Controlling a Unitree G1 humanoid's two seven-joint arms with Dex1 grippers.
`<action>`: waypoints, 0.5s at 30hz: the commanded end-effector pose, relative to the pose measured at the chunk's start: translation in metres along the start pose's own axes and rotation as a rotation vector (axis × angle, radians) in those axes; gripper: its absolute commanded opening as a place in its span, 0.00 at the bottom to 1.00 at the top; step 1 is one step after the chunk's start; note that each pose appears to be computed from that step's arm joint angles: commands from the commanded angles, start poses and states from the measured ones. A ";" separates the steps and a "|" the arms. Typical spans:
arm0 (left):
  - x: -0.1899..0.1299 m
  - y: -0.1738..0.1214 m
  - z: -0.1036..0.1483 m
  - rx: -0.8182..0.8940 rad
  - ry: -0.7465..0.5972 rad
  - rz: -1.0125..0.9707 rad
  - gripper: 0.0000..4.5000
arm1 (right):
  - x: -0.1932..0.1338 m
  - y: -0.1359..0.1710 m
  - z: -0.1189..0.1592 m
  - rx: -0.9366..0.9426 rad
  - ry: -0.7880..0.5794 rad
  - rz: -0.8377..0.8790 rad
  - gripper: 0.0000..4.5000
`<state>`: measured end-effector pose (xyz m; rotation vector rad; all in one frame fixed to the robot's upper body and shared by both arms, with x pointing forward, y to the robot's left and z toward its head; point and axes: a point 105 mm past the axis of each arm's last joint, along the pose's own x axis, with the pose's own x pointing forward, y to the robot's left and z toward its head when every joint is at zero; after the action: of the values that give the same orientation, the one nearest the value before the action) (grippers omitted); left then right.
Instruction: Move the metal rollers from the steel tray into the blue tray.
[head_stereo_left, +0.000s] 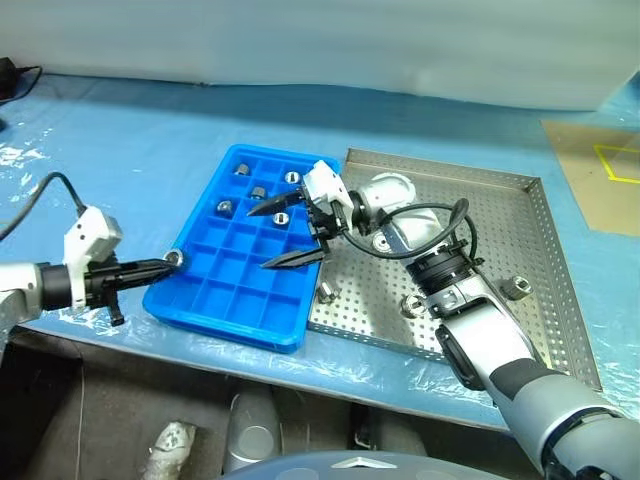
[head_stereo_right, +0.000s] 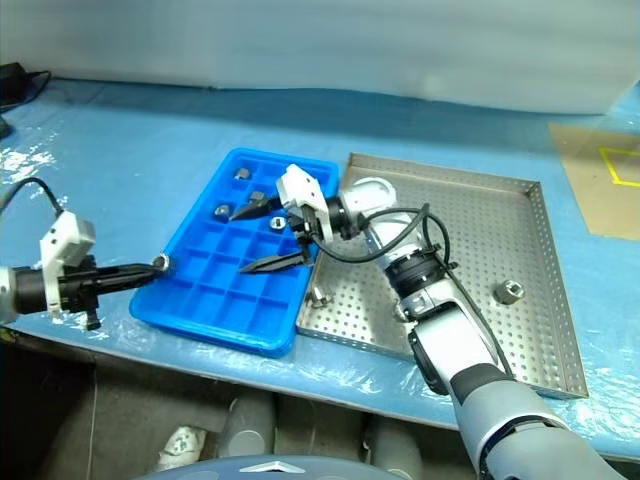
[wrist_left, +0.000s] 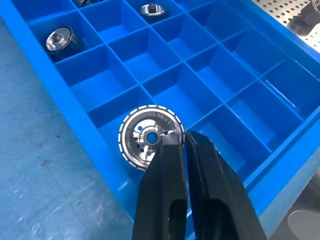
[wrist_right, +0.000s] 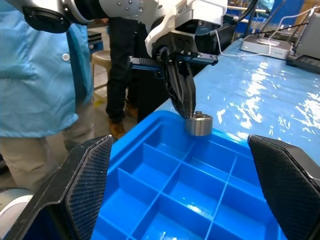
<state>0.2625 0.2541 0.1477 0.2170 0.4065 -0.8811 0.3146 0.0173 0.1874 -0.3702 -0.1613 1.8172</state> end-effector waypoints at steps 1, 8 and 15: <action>0.007 0.008 0.001 0.021 -0.014 0.018 0.01 | -0.006 0.000 0.009 -0.045 -0.009 -0.027 1.00; 0.017 0.020 -0.007 0.017 0.010 0.040 0.01 | -0.016 0.003 0.005 -0.042 0.016 -0.075 1.00; 0.016 0.024 0.001 0.040 -0.007 0.046 0.33 | -0.016 0.003 0.005 -0.043 0.016 -0.093 1.00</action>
<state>0.2871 0.2556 0.1290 0.2198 0.4180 -0.8567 0.3177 0.0002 0.1812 -0.3907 -0.1402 1.7212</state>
